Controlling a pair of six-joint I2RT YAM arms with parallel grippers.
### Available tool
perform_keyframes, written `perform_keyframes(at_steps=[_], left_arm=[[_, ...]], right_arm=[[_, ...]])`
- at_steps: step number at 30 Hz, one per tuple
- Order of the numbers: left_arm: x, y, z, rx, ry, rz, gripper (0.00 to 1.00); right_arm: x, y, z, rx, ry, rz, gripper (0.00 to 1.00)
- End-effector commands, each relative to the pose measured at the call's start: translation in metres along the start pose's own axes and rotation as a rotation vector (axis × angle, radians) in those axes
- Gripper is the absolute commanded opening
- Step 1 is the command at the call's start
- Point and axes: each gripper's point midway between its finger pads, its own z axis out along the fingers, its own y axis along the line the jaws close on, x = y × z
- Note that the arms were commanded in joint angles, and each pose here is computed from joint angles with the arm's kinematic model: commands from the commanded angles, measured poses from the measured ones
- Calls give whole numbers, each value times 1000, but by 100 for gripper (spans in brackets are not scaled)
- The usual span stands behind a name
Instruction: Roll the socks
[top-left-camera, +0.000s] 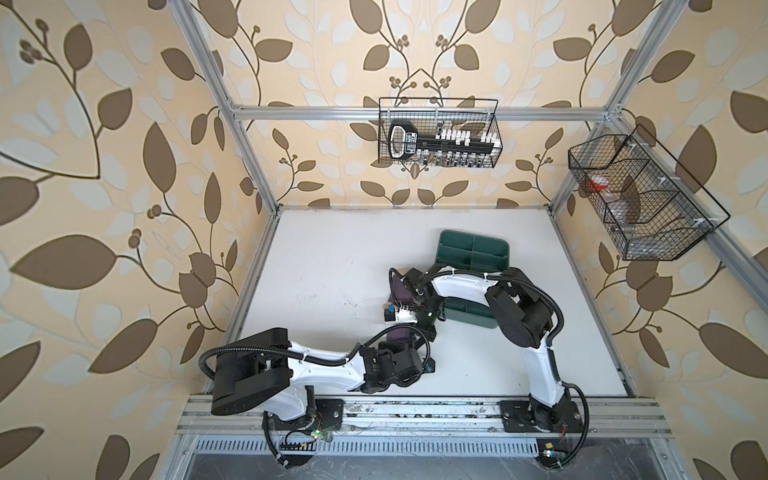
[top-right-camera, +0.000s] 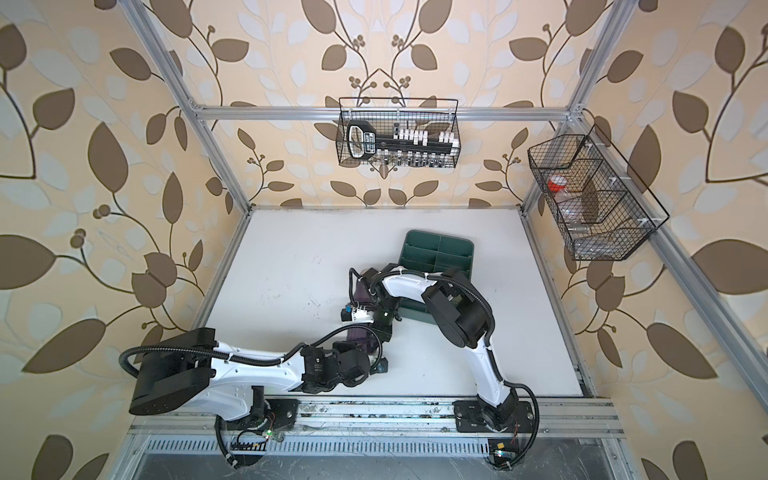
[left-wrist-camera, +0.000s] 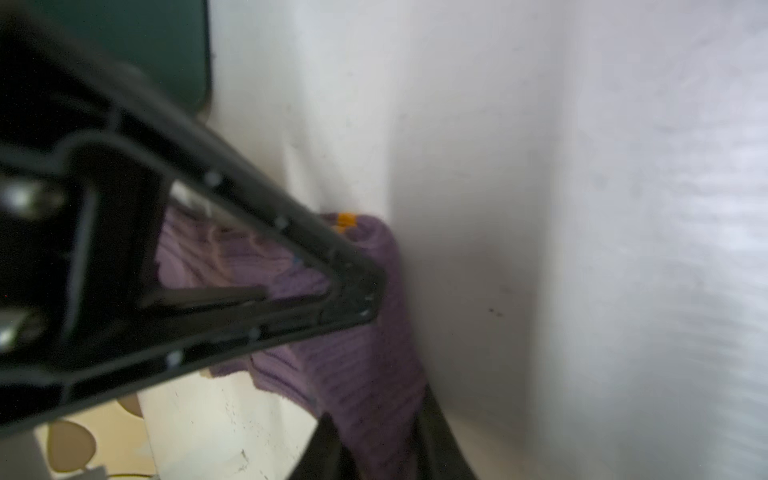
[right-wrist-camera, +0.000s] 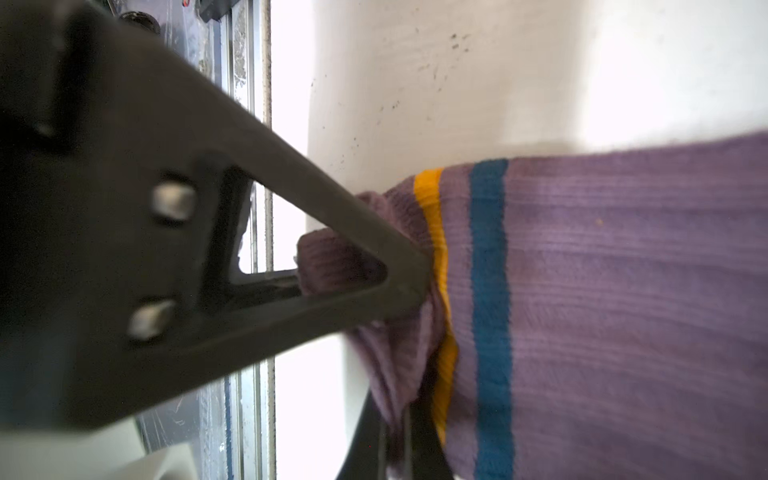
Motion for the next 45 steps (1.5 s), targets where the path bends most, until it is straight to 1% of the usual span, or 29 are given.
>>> perform_keyframes(at_steps=[1, 2, 4, 5, 6, 7, 8, 9, 10, 11, 13, 14, 17, 19, 21, 22, 25, 27, 28, 30, 32, 34, 35, 37, 39, 41, 42, 45], left_arm=[[-6, -17, 3, 99, -4, 5, 2], [-7, -19, 2, 107, -2, 6, 0], [-7, -22, 2, 129, 1, 15, 0], [-7, -23, 1, 135, 2, 16, 0], [-7, -24, 0, 143, 0, 18, 0], [-7, -24, -2, 147, -4, 21, 0], [-7, -24, -3, 155, -6, 24, 0], [-5, -24, -6, 161, -6, 31, 0], [-2, -27, -6, 175, 0, 42, 0], [-6, -23, -13, 179, -26, 35, 0], [-4, -24, -20, 211, -33, 41, 0], [-3, -23, -23, 221, -36, 35, 0], [-4, -19, -32, 256, -48, 9, 0], [-6, -18, -38, 298, -49, 5, 0], [-14, -17, -45, 339, -52, -14, 0], [-19, -17, -48, 361, -52, -28, 0], [-36, -16, -52, 413, -43, -127, 0], [-46, -16, -50, 431, -33, -216, 0], [-46, -26, -46, 467, -3, -204, 0], [-46, -29, -43, 480, 39, -209, 0], [-50, -33, -44, 512, 53, -215, 0], [-59, -34, -45, 547, 59, -257, 0], [-64, -36, -47, 569, 57, -287, 0], [-76, -42, -47, 621, 57, -394, 0], [-84, -51, -43, 663, 63, -524, 0], [-88, -60, -35, 690, 70, -641, 0], [-88, -64, -31, 694, 69, -694, 0], [-88, -70, -26, 705, 41, -770, 0]], right_arm=[[-5, 3, 0, -29, -15, -6, 0], [-5, 3, 0, -27, -14, -9, 0], [-5, 1, -3, -8, -15, -13, 0], [-6, 1, -4, 3, -17, -17, 4], [-7, 0, -8, 24, -23, -26, 11], [-9, 0, -13, 54, -28, -41, 22], [-10, 0, -18, 83, -35, -53, 27], [-12, 1, -25, 113, -46, -74, 31], [-13, 4, -32, 143, -62, -94, 37], [-16, 4, -40, 182, -85, -110, 41], [-22, 9, -62, 282, -148, -150, 48], [-24, 10, -72, 332, -179, -168, 52], [-23, 17, -108, 533, -264, -216, 58], [-22, 20, -145, 724, -355, -231, 59], [-18, 25, -183, 918, -453, -218, 61], [-13, 33, -206, 1024, -515, -206, 61], [2, 64, -256, 1254, -672, -225, 65], [14, 85, -279, 1355, -738, -242, 65], [20, 97, -289, 1400, -768, -258, 64], [31, 113, -295, 1437, -782, -286, 63], [42, 123, -285, 1457, -719, -363, 61], [53, 130, -272, 1494, -618, -452, 61], [58, 132, -266, 1509, -573, -491, 62], [68, 137, -261, 1562, -484, -571, 63], [70, 144, -264, 1593, -471, -607, 65], [68, 151, -257, 1551, -473, -655, 64], [67, 153, -246, 1496, -460, -686, 64], [72, 153, -204, 1326, -393, -757, 60]])
